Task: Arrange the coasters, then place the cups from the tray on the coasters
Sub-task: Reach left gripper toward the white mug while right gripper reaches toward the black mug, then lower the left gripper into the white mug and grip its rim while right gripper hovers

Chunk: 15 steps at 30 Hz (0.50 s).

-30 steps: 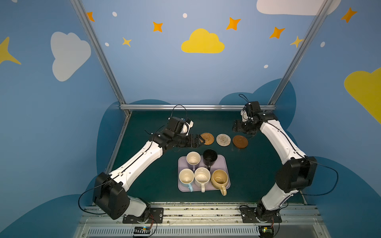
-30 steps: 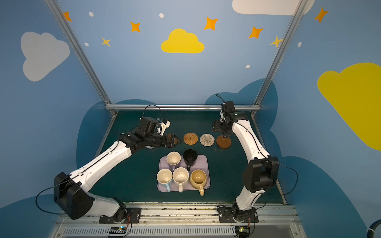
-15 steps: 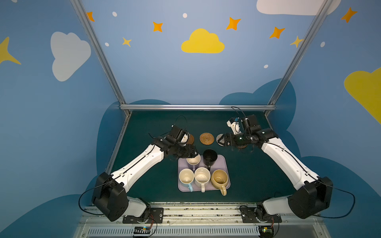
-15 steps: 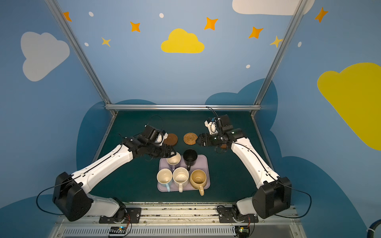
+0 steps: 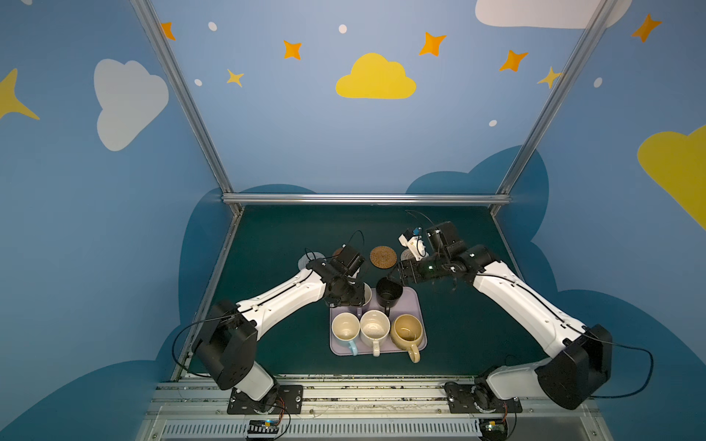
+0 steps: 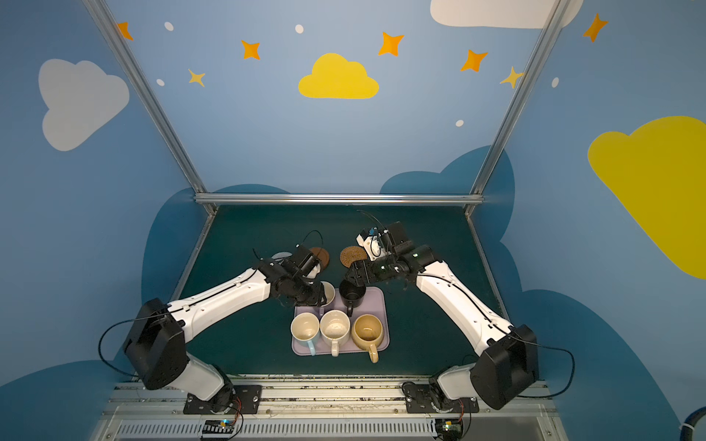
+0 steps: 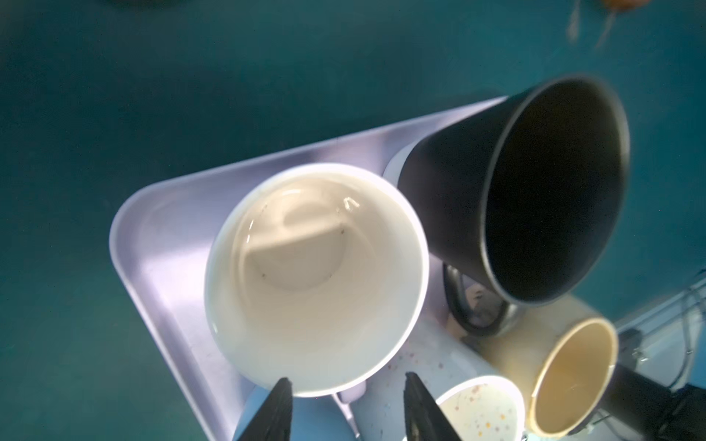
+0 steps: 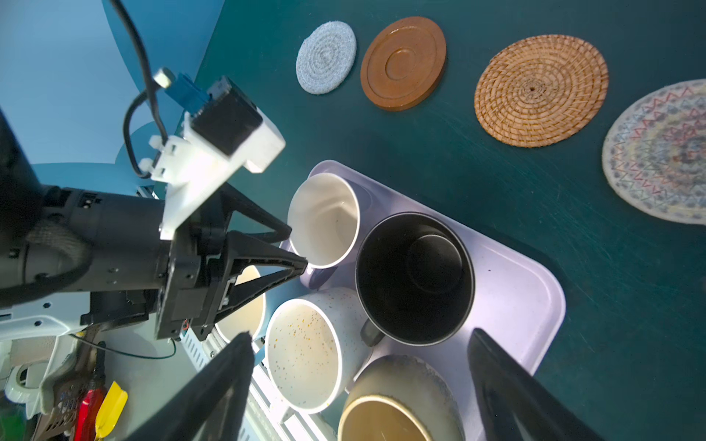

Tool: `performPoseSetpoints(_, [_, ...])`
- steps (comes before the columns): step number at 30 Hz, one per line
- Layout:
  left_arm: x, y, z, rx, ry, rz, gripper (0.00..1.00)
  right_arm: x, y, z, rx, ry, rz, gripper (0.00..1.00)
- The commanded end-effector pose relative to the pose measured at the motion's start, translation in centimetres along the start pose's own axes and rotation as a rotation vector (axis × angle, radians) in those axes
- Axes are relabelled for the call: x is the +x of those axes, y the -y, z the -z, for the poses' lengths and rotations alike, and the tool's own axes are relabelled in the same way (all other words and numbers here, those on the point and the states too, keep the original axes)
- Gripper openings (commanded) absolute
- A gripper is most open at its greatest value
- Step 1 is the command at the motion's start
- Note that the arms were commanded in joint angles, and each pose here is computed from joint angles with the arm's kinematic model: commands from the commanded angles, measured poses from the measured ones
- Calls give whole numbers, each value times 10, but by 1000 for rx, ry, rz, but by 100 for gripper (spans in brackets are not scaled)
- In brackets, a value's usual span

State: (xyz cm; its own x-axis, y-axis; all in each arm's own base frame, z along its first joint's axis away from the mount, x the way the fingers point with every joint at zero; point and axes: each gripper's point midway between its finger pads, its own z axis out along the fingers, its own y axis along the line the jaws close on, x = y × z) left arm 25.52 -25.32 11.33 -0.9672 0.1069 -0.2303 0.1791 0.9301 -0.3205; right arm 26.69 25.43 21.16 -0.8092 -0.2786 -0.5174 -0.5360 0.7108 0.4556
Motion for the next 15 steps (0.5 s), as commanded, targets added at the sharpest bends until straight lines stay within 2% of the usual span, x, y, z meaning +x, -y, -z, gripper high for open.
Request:
performPoseSetpoints(1, [2, -5, -4, -79, -10, -27, 40, -1, -3, 3, -4, 43, 19, 88])
performPoseSetpoints(8, [10, -5, -10, -135, -34, -50, 37, 4, 3, 7, 34, 41, 0, 88])
performPoseSetpoints(12, [6, 6, 7, -112, 10, -55, 46, 7, 4, 6, 36, 37, 3, 88])
performPoseSetpoints(15, [-6, 12, 29, -100, 91, -66, 50, 8, 5, 5, 40, 35, -4, 88])
